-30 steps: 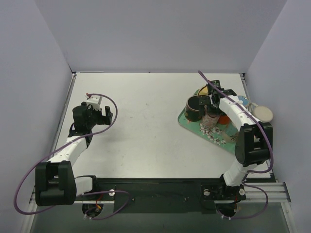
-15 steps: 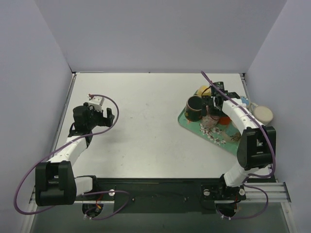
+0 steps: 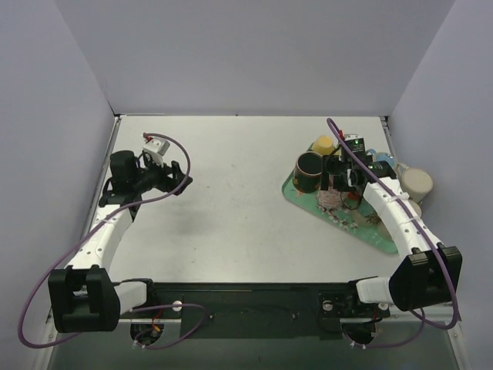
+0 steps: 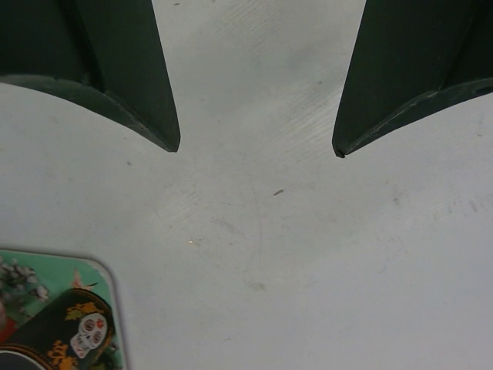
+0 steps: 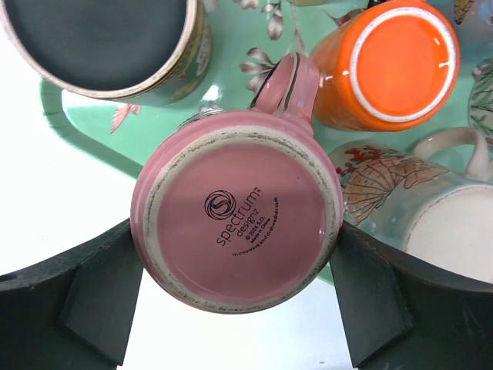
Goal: Turn the mug right side up
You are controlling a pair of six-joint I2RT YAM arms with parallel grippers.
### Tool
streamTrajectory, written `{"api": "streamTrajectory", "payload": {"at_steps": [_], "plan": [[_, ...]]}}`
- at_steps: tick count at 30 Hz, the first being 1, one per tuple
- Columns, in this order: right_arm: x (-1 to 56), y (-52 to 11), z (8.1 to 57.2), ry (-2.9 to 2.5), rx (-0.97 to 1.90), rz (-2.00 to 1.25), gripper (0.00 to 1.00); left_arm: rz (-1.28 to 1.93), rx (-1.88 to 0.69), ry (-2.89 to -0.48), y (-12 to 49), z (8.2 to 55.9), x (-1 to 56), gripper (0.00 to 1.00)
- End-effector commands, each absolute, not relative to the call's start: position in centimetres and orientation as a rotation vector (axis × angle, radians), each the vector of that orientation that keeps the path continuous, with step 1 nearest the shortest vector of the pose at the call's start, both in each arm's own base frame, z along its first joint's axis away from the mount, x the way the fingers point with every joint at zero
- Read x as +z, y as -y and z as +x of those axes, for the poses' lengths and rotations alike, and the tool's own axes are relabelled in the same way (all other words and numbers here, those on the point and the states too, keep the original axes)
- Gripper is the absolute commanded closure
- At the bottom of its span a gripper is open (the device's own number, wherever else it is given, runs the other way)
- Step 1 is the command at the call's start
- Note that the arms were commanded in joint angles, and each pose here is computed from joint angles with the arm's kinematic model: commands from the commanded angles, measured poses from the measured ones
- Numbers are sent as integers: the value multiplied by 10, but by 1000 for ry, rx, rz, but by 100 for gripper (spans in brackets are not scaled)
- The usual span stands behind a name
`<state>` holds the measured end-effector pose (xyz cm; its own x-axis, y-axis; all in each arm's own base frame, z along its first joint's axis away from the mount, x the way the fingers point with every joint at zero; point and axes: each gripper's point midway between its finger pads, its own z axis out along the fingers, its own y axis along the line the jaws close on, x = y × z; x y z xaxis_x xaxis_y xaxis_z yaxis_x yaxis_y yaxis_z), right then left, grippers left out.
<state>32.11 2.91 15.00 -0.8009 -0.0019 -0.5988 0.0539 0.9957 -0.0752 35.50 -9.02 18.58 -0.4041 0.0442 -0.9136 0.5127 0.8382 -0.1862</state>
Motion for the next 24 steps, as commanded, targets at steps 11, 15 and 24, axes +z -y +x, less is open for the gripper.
{"api": "streamTrajectory", "payload": {"at_steps": [11,15,24], "plan": [[258,-110,316,-2196,254,-54,100,572,-1175,-1791,198,285,293,11],[298,-137,312,-2074,383,-59,100,583,-1383,-1684,232,270,323,11],[372,-183,302,-1836,641,-36,100,510,-1609,-1706,283,261,328,17]]}}
